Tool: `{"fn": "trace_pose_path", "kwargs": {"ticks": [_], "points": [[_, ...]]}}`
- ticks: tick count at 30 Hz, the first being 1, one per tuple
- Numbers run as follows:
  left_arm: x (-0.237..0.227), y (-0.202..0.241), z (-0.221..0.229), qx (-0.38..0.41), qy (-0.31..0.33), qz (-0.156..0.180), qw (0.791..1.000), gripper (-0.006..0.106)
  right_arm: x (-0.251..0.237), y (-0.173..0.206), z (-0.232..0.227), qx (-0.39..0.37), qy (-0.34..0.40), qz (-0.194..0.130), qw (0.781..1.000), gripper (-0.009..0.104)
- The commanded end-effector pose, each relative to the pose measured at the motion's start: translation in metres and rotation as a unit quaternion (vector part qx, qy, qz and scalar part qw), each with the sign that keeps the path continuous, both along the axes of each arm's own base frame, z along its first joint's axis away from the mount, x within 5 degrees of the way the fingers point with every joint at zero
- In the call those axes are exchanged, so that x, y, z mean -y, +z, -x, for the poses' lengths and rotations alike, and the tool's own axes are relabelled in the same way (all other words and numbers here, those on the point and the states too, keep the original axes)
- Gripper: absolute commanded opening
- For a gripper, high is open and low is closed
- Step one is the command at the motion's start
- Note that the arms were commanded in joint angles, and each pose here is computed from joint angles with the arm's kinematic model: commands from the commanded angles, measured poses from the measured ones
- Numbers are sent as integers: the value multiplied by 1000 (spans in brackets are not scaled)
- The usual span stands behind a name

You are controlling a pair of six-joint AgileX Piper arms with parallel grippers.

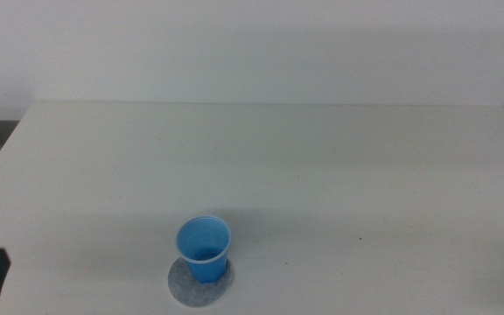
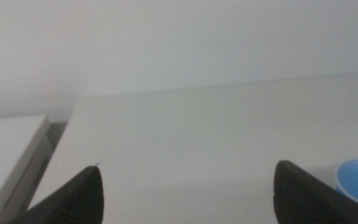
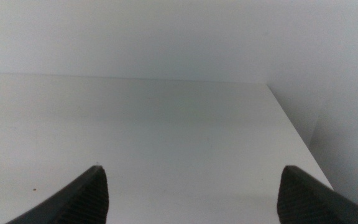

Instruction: Place an empty cup on a cup mat.

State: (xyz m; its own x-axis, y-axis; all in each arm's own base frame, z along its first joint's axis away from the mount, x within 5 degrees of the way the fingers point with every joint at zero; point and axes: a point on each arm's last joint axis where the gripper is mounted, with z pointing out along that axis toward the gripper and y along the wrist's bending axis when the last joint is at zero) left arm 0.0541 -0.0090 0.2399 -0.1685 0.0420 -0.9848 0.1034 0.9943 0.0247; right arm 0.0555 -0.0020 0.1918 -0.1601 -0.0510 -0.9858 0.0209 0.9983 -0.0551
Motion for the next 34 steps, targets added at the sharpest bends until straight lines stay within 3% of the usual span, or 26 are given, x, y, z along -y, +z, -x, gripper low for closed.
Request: {"fn": "trace_pose_path", "kwargs": {"ticks": [1, 8, 10, 13, 20, 34], "points": [[0, -7, 7, 31, 2, -2, 1000, 94, 0, 0, 0, 4, 1, 5, 1000, 93], [-3, -26, 2, 32, 19, -3, 999, 94, 0, 0, 0, 4, 1, 5, 1000, 93], [-7, -36, -1, 39, 40, 10, 998, 94, 0, 0, 0, 4, 1, 5, 1000, 93], [-9, -32, -2, 100, 54, 19, 993, 94, 0, 0, 0, 4, 1, 5, 1000, 93], [-10, -31, -2, 103, 55, 2, 993, 94, 0, 0, 0, 4, 1, 5, 1000, 93], [-10, -30, -2, 112, 55, 3, 992, 94, 0, 0, 0, 4, 1, 5, 1000, 93]]}}
